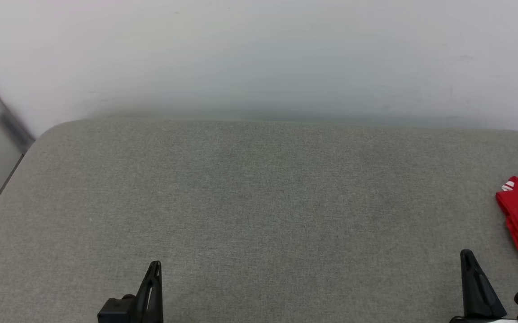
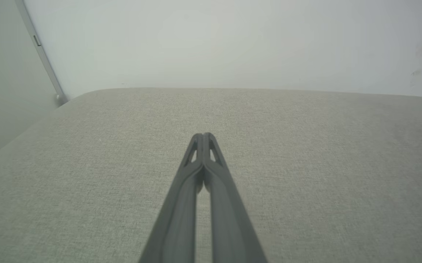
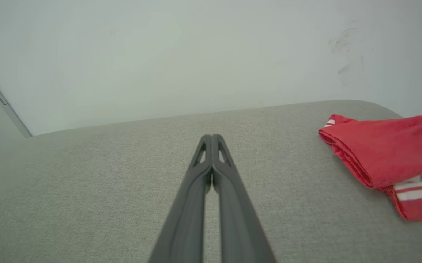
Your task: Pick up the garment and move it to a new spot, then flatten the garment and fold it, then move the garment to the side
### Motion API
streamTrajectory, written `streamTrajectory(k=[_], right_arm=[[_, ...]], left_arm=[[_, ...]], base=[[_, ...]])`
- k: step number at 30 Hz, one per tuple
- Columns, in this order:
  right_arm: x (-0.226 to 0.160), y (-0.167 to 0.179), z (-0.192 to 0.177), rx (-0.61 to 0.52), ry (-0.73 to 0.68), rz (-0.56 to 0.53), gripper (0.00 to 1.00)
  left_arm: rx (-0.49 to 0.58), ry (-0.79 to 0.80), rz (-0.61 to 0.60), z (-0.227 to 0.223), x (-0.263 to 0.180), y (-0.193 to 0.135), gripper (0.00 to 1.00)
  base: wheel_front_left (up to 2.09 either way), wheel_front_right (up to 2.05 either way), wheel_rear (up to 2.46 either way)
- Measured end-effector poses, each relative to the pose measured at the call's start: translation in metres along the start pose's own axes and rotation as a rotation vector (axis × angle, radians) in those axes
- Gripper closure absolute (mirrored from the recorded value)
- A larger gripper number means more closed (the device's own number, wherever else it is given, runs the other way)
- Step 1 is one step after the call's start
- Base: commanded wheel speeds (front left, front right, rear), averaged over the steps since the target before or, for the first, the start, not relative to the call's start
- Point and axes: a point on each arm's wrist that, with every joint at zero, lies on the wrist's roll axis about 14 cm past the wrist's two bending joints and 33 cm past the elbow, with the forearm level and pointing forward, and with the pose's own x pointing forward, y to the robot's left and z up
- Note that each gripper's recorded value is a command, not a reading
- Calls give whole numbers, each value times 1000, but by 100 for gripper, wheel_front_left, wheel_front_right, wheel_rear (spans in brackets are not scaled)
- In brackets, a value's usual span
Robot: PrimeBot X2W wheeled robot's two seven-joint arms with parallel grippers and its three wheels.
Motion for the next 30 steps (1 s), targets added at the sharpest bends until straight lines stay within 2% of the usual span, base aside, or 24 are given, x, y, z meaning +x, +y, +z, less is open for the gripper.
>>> streamTrajectory(k=[14,30], right_arm=[[3,-10,-10,250,44,-68,100],[12,-14,-11,502,55,-108,100]], left_arm=[[-282,69,51,-11,7,9,100],[-557,100,81,-13,19,15,100]], base=[[0,0,0],[0,0,0]])
